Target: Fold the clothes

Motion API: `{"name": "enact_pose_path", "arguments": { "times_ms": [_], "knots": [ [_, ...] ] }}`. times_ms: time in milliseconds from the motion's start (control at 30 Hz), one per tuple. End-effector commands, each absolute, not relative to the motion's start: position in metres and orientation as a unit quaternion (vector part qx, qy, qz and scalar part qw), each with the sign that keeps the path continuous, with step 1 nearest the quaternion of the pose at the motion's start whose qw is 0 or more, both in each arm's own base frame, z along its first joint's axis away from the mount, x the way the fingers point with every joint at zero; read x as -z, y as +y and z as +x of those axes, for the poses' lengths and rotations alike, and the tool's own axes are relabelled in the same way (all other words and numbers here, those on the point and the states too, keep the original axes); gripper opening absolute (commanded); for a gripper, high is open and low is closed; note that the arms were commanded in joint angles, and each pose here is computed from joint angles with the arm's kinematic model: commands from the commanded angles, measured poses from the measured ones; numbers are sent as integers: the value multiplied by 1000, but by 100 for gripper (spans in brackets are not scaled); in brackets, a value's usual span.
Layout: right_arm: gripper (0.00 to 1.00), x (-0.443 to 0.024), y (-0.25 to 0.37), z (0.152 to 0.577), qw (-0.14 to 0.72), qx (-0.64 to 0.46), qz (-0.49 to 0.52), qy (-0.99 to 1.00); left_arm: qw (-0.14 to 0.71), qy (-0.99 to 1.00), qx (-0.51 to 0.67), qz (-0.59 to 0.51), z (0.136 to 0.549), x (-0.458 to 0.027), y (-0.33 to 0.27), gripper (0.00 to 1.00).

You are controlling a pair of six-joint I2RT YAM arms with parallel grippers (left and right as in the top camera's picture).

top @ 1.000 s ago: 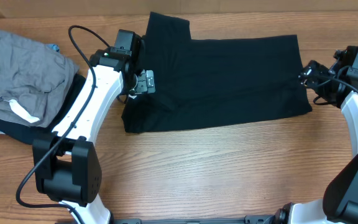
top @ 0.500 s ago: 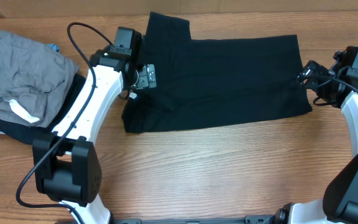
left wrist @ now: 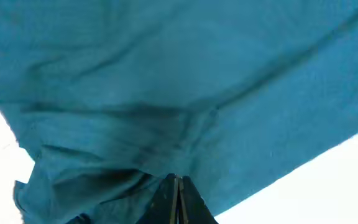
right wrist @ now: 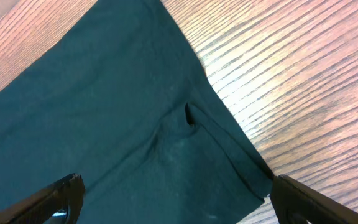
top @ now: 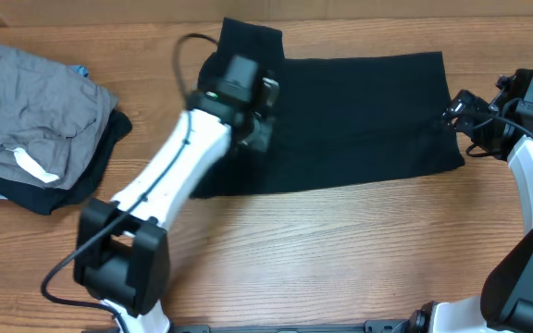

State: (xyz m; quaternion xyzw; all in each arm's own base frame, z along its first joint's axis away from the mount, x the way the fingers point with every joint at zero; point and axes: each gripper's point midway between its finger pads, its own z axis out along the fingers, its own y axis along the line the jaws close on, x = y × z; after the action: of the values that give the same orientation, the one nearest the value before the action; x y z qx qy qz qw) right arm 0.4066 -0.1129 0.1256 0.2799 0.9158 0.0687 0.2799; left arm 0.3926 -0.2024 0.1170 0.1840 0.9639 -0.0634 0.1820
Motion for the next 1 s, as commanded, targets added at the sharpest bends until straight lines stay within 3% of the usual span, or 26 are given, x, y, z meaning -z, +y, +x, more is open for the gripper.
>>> {"name": "enact_pose_path", "arguments": {
  "times_ms": [0, 300, 467, 533, 800, 967],
  "knots": [
    [100, -135, -112, 407, 292, -69, 278, 913, 179, 943, -28, 278, 386, -101, -201, 4],
    [100, -135, -112, 407, 292, -69, 278, 913, 119, 916, -53, 381, 380, -49, -202, 6],
    [100, -135, -112, 407, 292, -69, 278, 913, 83, 918, -58, 384, 373, -24, -198, 41],
    [100, -135, -112, 407, 292, -69, 278, 913, 83, 918, -58, 384, 373, -23, -198, 48],
    [100, -135, -112, 407, 292, -69, 278, 913, 85, 918, -59, 384, 374, -23, -198, 50],
    [100, -135, -112, 407, 292, -69, 278, 913, 86, 918, -61, 383, 375, -23, -198, 34]
  ]
}}
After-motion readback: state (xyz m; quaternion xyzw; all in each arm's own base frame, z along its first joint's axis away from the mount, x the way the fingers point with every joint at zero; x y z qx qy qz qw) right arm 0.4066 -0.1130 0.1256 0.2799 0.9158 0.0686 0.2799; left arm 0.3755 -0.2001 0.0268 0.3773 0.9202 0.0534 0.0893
